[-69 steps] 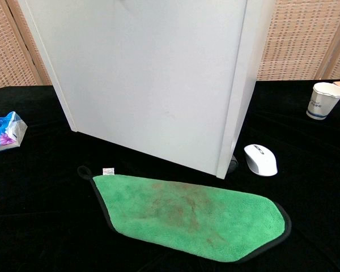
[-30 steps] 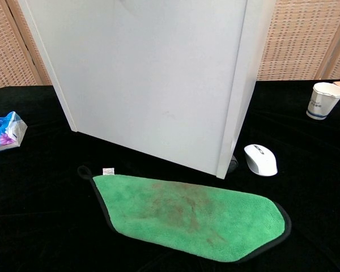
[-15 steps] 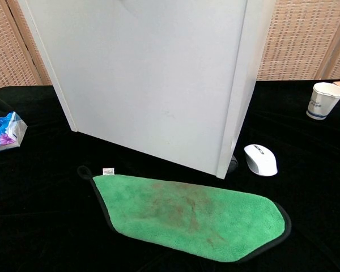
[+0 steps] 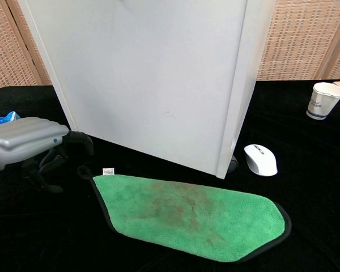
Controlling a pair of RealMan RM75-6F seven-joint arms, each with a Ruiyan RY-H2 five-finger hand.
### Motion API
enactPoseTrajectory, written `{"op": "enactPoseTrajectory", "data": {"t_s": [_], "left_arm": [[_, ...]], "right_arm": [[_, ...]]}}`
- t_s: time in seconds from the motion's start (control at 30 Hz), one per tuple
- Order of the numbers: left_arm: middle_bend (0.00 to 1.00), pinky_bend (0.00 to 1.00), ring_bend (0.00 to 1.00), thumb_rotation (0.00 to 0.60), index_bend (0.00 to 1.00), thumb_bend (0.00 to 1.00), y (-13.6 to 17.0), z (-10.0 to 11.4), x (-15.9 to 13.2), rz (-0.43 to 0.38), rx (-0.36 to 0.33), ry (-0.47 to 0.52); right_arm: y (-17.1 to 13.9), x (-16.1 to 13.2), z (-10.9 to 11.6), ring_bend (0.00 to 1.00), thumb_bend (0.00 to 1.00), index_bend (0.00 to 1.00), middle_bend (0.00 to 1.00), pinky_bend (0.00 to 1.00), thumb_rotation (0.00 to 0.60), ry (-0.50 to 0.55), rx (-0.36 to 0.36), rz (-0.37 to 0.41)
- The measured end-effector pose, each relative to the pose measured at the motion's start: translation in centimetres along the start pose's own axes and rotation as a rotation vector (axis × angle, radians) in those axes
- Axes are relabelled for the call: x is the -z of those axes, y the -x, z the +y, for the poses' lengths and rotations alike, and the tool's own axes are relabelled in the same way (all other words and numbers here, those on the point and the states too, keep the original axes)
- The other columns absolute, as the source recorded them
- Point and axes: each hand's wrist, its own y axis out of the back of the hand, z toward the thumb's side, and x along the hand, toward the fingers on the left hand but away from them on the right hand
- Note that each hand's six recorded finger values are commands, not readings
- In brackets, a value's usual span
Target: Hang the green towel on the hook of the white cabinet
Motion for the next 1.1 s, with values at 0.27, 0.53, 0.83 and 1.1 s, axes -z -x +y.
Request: {"op": "enactPoseTrajectory", "data": {"t_s": [0.27,0.53,0.83,1.1], "left_arm": [[0.81,0.58,0.65,0.6,0.3,0.24,-2.8,-0.6,-3.7,-0.044,0.034,-0.054],[0.81,0.58,0.65,0.6,0.28,0.21,-4.5,-2.3,-6.4,-0.057,0.104,-0.143],[0.81,0.58,0.65,0.6,0.26,0.13,-4.6,-3.0,-7.2,-0.046,0.119,-0.196],[0.81,0.58,0.65,0.6,0.26,0.13,-5.7,-3.5,-7.3,-0.02,0.075,-0.214]], "right_arm": [[0.1,0.2,0.1,0.0,0.09,0.03,0.0,0.0,0.6,0.016,0.0,-0.004],[0.1,0.5,0.4,0.0,0.09,0.03,0.0,0.0,0.6,0.035,0.004,-0.008],[0.1,0.5,0.5,0.0,0.09,0.03,0.0,0.0,0.6,0.042,0.01,-0.011],[0.2,0.6,0.3,0.0,0.09,0.03,0.0,0.0,0.6,0.047,0.004,-0.017]]}}
